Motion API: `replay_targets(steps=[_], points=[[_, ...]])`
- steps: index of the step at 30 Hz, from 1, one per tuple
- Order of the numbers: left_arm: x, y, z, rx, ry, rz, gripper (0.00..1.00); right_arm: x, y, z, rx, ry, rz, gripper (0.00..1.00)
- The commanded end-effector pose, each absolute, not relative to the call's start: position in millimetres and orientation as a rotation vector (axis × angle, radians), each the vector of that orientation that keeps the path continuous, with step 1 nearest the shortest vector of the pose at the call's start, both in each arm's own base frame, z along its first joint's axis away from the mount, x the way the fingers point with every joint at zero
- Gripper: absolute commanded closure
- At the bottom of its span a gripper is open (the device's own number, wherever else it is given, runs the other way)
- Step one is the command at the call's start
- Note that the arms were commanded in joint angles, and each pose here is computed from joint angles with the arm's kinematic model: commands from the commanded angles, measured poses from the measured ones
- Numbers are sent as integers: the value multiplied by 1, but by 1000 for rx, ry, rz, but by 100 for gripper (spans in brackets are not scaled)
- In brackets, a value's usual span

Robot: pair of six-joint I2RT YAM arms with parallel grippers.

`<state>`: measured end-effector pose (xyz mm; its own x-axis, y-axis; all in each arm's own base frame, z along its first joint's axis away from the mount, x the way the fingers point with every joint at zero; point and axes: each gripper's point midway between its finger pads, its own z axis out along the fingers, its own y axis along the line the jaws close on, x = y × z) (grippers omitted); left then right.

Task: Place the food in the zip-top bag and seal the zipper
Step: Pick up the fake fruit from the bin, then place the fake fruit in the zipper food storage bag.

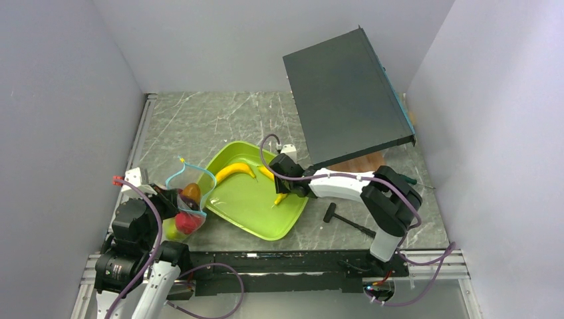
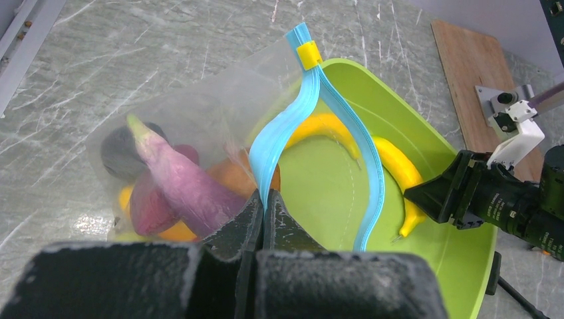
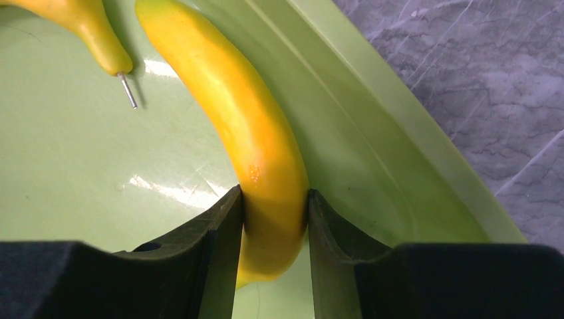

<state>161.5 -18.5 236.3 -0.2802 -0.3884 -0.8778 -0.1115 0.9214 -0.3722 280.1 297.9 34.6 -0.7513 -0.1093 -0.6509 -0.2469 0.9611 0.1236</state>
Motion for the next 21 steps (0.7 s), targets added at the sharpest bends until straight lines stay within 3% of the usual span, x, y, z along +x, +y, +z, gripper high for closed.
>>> replay_targets(steps=[1,14,21], points=[[168,-21,248,-347,1806,-296,100,288,317,89,-243,2334,396,99],[168,-22,247,-347,1813,-296,100,261,374,224,-448,2101,704,100],[168,-21,247,-352,1814,-293,100,219,412,273,-703,2060,681,100]])
